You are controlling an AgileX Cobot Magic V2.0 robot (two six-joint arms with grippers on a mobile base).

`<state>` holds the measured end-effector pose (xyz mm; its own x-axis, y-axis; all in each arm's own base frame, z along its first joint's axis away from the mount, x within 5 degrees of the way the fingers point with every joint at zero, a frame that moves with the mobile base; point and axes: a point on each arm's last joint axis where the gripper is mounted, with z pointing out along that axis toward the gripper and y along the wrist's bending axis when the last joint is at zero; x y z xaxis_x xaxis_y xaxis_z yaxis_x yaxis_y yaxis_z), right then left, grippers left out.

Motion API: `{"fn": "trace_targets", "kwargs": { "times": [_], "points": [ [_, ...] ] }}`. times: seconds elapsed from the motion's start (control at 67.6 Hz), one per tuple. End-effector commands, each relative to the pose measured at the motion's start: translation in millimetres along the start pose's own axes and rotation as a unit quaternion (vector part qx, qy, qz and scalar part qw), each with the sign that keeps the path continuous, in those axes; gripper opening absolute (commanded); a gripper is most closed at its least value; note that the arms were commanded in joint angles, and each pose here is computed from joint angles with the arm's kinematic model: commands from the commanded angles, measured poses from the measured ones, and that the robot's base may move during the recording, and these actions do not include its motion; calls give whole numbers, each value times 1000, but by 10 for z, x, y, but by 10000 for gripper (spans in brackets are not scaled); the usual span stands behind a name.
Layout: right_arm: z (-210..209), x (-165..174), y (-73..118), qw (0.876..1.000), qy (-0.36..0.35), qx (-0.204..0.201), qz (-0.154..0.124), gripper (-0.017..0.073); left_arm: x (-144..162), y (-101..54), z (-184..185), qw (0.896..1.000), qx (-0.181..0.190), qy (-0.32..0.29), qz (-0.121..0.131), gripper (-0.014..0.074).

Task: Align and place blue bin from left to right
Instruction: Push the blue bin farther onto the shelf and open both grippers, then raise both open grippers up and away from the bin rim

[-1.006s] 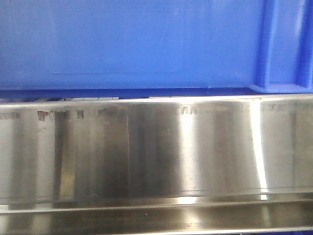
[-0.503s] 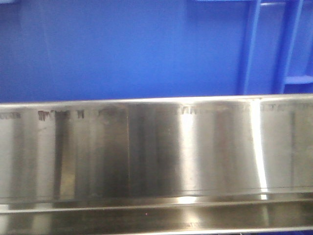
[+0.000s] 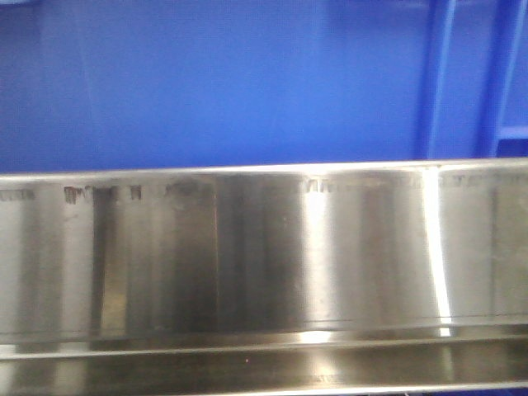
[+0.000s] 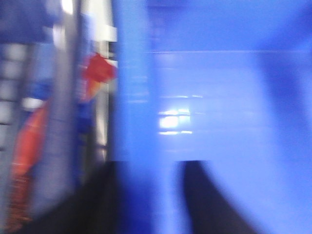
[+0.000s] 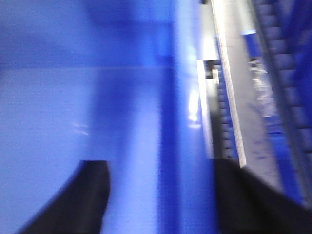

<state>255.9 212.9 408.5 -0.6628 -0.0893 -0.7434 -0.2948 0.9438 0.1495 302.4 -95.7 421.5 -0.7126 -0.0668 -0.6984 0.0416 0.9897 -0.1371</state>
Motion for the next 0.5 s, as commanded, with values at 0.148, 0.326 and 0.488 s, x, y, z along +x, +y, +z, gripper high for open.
{"fn": "trace_targets", "kwargs": {
  "times": [0.148, 0.326, 0.488],
  "points": [
    [-88, -104, 69, 998, -45, -32, -5, 371, -82, -88, -97, 999, 36, -41, -3, 480],
    [-96, -106, 68, 998, -46, -32, -4, 371, -92, -90, -109, 998, 37, -43, -3, 479],
    [-178, -115, 47, 999, -39, -25, -2, 368, -144, -95, -220, 998, 40, -47, -6, 416]
  ]
}}
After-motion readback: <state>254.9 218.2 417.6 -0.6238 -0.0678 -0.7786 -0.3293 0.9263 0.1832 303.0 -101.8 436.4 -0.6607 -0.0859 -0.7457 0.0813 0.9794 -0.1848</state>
